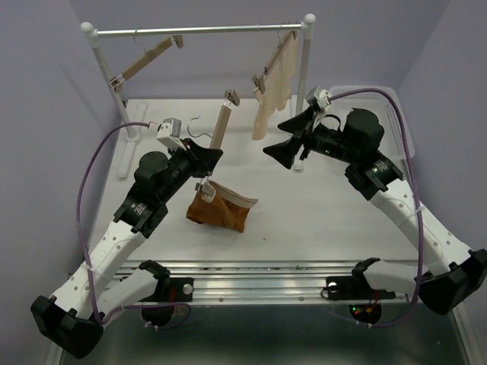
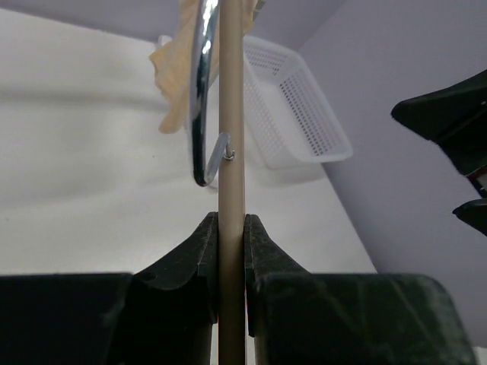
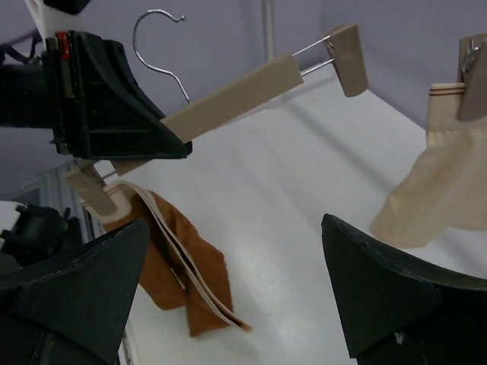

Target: Remove the underwear clipped to the hanger

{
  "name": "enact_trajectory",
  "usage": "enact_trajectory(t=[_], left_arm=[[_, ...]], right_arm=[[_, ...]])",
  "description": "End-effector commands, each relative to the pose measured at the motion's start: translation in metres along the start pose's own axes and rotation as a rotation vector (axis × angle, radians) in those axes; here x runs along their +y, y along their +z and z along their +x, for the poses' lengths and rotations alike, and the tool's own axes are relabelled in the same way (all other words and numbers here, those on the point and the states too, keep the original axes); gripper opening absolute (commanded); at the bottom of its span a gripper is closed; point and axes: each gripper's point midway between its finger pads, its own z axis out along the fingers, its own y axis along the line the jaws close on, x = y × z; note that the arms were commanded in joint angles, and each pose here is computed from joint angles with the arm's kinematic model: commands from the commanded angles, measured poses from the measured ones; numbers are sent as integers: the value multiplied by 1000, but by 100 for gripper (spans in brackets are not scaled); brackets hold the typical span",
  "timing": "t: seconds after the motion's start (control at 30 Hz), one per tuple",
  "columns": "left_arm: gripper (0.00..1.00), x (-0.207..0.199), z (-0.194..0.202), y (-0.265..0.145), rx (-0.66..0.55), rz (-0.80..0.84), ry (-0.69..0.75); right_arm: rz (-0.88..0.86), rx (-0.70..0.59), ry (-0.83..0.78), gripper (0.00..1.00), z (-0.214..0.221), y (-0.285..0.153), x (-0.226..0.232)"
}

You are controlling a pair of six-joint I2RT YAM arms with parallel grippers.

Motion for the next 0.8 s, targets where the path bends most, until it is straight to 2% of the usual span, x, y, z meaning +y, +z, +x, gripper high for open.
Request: enact_trajectory(t=[0.0,0.1,0.23,0.3,0.63,0.77], left_arm=[[0,-45,-53,1,-209,189,-35],[0,-57,-55,2,-202,248,-29],[0,-65,-43,8,-150,310,-27],[0,-70,-37,7,-121,345,-13],[0,-79,-12,15,-9,437,-41],[0,-87,-13,14,-6,474,-26]], right_arm=[[-45,-200,195,100,-36,15,7],[-53,-212,380,100,-19,29,2],[-124,-315,528,100,-34,37,5],[-155,-356,546,100,-43,39,6],[-220,-363,622,100,-38,63,-1],[-228,-392,633,94,-41,67,-5]])
